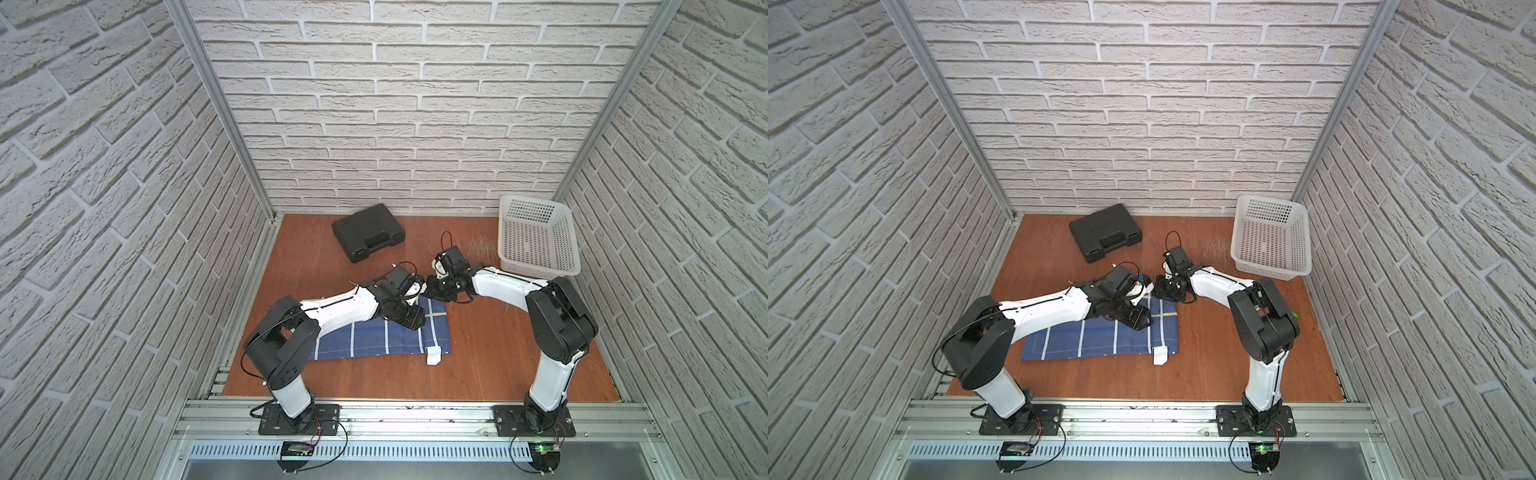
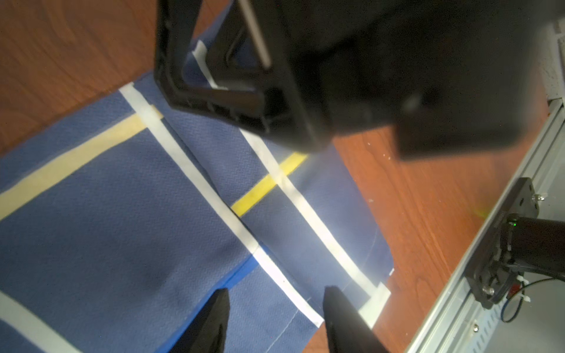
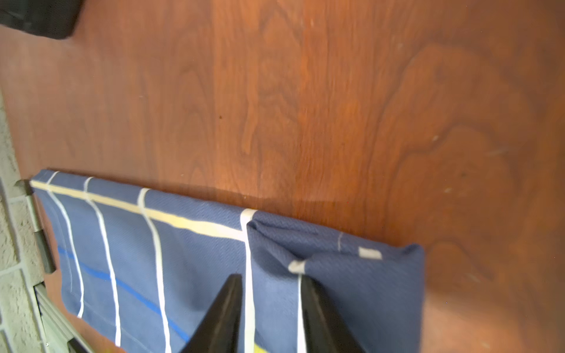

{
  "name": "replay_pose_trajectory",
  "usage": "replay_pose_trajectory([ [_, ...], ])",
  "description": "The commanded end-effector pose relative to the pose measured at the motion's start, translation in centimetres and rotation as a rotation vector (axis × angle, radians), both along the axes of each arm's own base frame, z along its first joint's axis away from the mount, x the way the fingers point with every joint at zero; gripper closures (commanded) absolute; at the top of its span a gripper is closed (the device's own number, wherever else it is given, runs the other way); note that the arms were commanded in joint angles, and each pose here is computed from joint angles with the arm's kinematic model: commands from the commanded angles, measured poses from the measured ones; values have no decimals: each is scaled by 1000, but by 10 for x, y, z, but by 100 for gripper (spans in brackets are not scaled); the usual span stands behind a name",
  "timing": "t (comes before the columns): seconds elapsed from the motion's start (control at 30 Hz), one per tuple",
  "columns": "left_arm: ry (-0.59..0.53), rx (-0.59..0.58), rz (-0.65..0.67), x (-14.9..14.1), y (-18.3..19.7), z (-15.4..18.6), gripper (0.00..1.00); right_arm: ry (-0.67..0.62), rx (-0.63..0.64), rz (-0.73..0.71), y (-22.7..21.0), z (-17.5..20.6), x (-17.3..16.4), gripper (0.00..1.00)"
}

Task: Roll up the pillowcase
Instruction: Roll the pillowcase at the center of the board.

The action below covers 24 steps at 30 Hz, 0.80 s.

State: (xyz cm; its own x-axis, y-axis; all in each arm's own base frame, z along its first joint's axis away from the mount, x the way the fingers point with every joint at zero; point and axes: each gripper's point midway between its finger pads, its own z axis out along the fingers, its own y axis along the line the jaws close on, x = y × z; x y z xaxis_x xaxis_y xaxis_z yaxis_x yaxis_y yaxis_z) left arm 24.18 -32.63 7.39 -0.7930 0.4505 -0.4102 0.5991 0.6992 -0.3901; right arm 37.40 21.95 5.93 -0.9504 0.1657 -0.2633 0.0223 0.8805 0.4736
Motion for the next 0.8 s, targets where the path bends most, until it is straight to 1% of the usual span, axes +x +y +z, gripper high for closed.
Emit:
replay_pose_trajectory([
  [0.0, -20, -10, 1, 4, -6, -1, 45, -103, 50, 51, -11, 48, -7, 55],
  [0.07, -30, -19, 3, 6, -8, 1, 45, -87, 56, 82, -19, 47, -27, 50],
  [0.2, -45, -32, 8, 12, -14, 2, 44, -54, 106, 125, -34, 29, -69, 42],
  [0.3, -49, -30, 13, 14, -16, -3, 43, -37, 141, 118, -41, 18, -85, 37],
  [0.4, -55, -24, 20, 16, -17, -7, 43, -19, 189, 81, -45, 5, -88, 36],
  [0.6, -70, -19, 33, 21, -20, -9, 41, 30, 287, 46, -36, -19, -87, 36],
  [0.7, -61, -6, 26, 19, -20, -16, 41, 50, 305, 32, -38, -30, -87, 37],
  [0.77, -54, 4, 23, 18, -20, -21, 42, 61, 341, 18, -37, -36, -83, 39],
])
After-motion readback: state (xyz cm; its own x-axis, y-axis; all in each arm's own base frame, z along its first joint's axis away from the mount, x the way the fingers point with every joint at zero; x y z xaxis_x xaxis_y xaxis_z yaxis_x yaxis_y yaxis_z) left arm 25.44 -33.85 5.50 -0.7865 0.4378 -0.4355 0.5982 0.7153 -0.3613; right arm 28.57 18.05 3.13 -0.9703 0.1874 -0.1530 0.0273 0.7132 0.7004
